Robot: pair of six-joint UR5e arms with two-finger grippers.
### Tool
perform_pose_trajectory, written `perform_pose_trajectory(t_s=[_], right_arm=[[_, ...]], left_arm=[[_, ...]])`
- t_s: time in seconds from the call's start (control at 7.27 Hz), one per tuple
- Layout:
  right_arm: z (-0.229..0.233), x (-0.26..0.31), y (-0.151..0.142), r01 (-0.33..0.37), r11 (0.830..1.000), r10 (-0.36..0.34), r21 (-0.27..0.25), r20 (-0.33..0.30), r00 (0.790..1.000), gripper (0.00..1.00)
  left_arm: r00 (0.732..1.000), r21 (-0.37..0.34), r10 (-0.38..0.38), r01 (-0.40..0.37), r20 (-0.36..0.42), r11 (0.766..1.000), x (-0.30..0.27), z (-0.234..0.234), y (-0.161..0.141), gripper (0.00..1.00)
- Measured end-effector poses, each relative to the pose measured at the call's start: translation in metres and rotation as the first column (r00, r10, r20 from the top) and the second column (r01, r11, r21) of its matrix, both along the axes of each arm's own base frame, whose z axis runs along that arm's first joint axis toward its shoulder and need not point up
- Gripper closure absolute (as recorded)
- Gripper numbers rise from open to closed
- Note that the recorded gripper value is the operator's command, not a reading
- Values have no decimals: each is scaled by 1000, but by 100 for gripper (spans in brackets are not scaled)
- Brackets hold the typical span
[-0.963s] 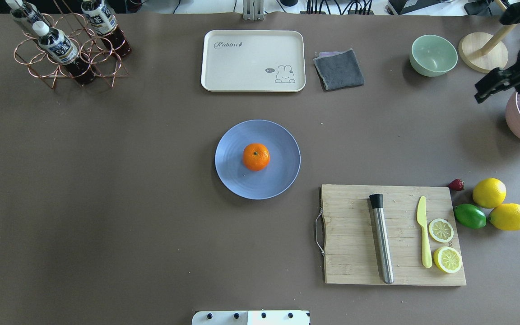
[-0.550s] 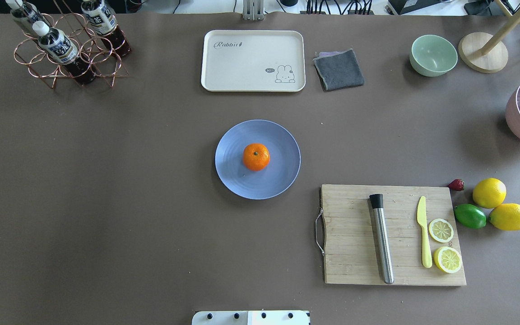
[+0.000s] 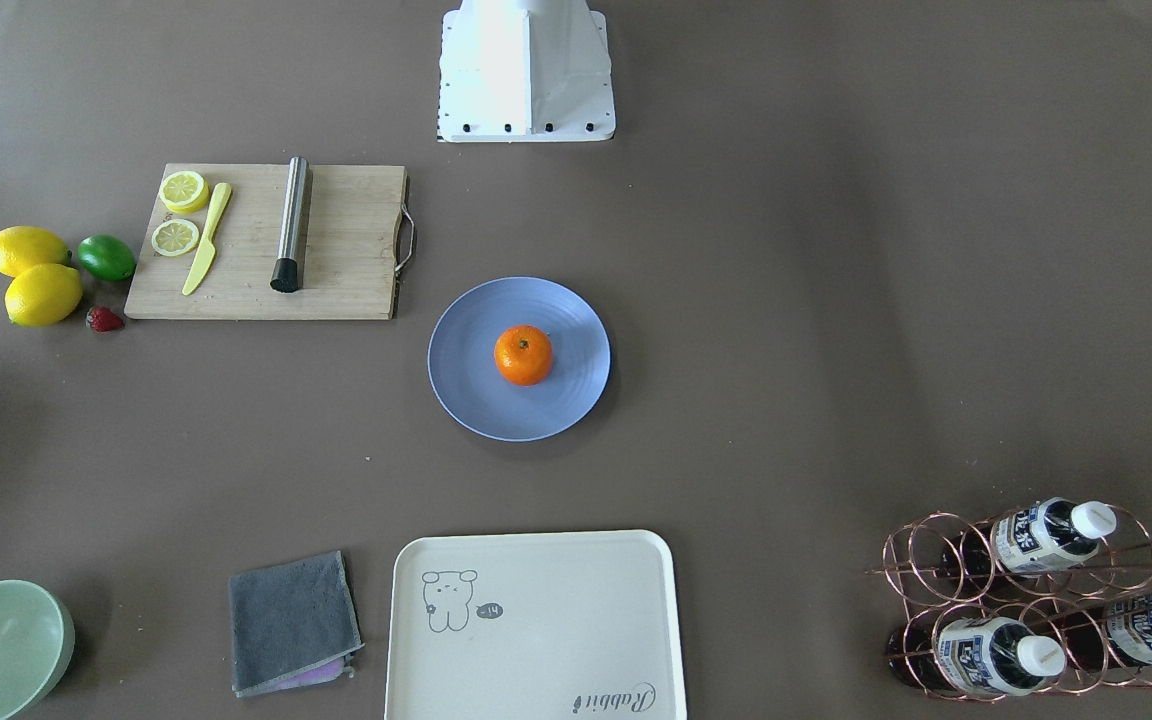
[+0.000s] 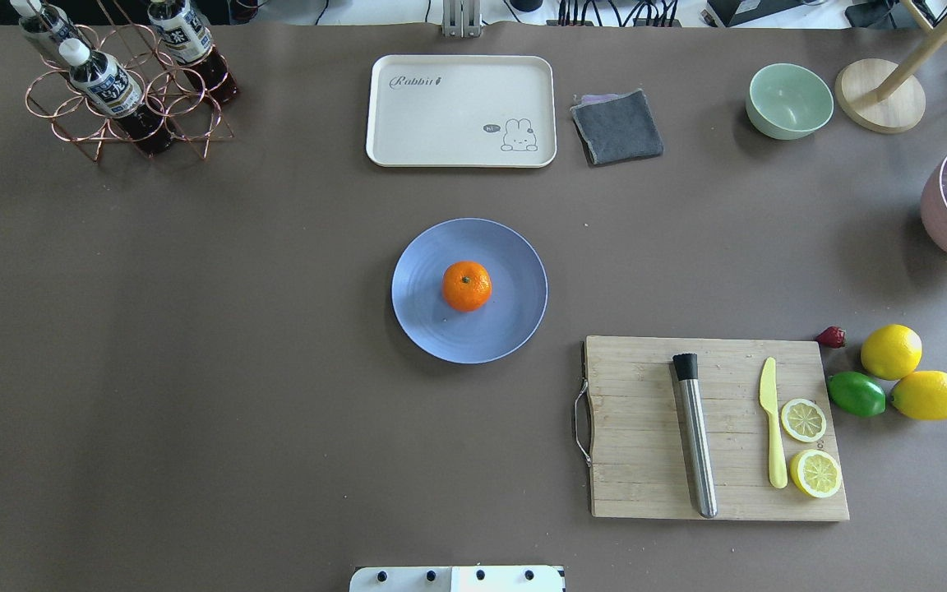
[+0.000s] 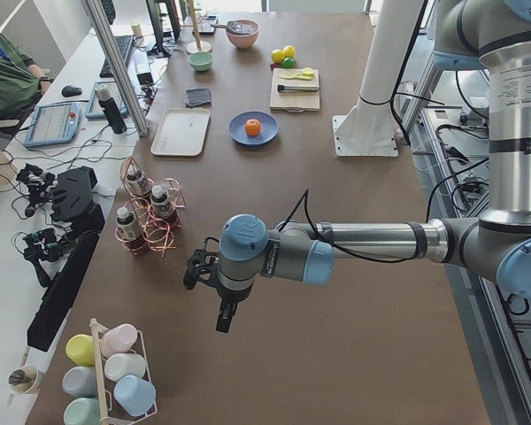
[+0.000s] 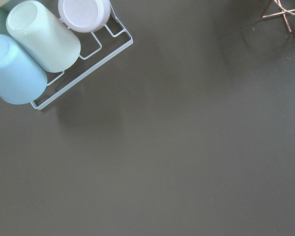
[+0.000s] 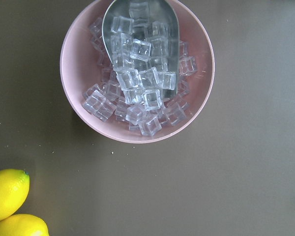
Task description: Pick orange to plate
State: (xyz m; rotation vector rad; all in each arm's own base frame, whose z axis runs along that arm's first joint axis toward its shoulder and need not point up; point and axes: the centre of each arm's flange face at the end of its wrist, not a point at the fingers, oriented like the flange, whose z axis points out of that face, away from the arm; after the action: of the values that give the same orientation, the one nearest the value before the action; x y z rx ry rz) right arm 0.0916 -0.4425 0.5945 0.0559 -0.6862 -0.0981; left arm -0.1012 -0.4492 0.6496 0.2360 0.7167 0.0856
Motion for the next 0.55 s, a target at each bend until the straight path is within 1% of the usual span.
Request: perform_pose_trajectory(t_s=[0.14, 0.55], right_arm=[[4, 6, 6, -13, 1000, 13, -8, 5, 1000, 0], [4, 9, 5, -25, 1000, 26, -11, 13, 1000, 0]], left_arm=[[1000, -10, -1, 1, -5, 1000, 0, 5, -1, 2], [1000, -17, -1, 1, -9, 1000, 0, 10, -2, 2]])
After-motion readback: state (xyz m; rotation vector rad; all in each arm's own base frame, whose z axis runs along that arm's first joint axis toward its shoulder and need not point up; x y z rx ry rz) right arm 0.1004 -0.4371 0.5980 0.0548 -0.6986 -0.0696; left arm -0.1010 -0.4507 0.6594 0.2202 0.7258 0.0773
